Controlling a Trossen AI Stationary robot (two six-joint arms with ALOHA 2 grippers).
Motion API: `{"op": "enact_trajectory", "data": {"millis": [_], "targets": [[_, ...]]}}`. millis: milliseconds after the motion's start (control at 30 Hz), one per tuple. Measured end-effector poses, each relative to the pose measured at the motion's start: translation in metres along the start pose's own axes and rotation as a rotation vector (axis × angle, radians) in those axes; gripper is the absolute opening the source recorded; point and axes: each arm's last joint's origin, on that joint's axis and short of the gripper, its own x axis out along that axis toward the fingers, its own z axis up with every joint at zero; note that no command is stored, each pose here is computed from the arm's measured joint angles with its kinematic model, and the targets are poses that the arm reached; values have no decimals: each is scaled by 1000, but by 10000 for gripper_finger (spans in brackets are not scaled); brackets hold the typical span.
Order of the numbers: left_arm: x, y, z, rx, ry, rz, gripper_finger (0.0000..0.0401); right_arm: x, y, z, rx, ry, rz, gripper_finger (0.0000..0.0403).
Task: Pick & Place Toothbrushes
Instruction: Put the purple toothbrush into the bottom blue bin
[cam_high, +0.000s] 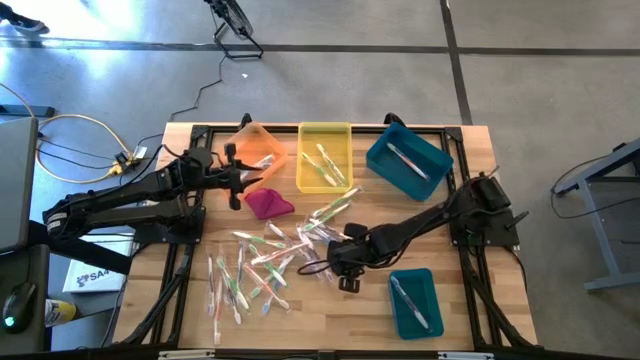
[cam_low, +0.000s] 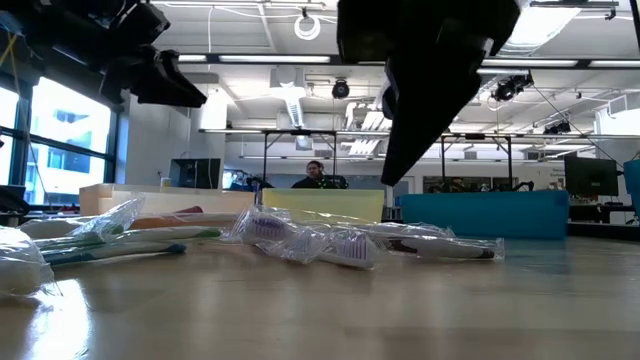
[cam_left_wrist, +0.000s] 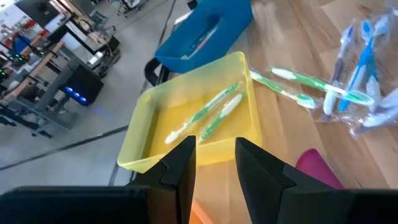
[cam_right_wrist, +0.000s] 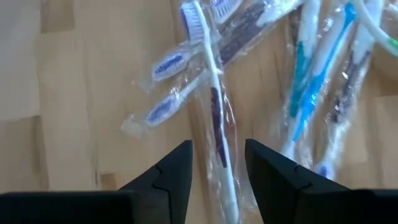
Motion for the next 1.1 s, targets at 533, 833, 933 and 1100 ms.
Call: {"op": "enact_trajectory", "data": {"millis": [533,833,933,1100], "targets": [[0,-2,-2,-2,25,-19,108,23,1,3,-12,-31,1,140],[0,-2,-2,-2,24,-18,108,37,1,0,-20,-7,-20,140],[0,-2,-2,-2,24,-18,108,42,1,-2,-21,3,-26,140],[0,-2,-2,-2,25,-18,108,47,0,-5,-26,22,-55,140]]}}
